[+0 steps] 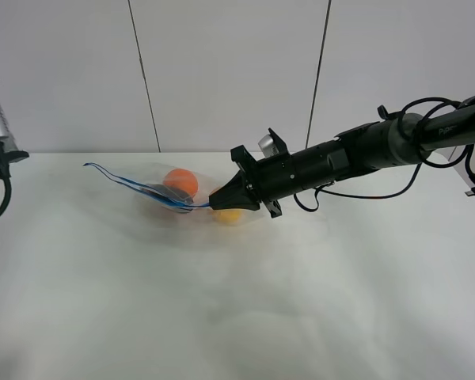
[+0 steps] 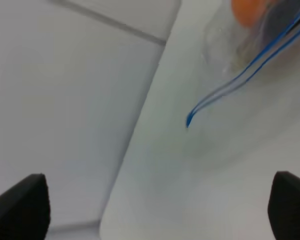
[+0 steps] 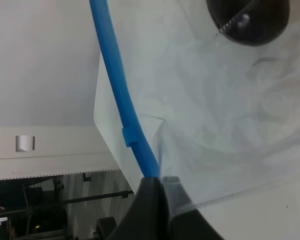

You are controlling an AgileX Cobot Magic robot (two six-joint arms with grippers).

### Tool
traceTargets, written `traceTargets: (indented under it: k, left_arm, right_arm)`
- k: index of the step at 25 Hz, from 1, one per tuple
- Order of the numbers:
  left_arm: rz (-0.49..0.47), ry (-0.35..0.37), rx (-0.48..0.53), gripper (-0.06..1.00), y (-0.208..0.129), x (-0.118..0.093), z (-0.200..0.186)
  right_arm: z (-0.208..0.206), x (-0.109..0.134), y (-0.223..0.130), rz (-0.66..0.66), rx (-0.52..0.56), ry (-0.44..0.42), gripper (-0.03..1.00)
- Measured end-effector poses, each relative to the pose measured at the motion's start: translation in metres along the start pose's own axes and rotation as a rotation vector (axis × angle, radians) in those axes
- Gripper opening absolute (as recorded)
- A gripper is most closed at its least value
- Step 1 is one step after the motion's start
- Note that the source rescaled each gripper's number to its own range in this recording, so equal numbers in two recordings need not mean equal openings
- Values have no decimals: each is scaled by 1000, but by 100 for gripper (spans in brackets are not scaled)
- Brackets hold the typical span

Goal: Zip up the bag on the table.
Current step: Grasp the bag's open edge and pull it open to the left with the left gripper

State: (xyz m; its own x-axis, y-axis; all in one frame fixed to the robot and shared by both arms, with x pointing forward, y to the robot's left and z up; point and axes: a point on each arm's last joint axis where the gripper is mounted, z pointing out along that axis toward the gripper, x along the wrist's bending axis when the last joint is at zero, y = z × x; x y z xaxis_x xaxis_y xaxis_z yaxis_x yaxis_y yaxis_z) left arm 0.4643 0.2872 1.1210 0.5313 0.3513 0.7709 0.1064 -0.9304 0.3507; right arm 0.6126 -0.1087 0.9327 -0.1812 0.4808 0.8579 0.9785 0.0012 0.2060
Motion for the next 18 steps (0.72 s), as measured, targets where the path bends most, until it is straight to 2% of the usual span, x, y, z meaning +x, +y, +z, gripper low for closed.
traceTargets:
  k: [6,10,18]
  left_arm:
    - [86,-125,-138,100,34,-21,26]
    - [155,-215,-211,100,61,-43,43]
    - [255,-309,-305,100,104,-85,73]
  right_arm:
    - [0,0,0,0,0,0,0]
    - [0,0,0,0,0,0,0]
    - [0,0,0,0,0,0,0]
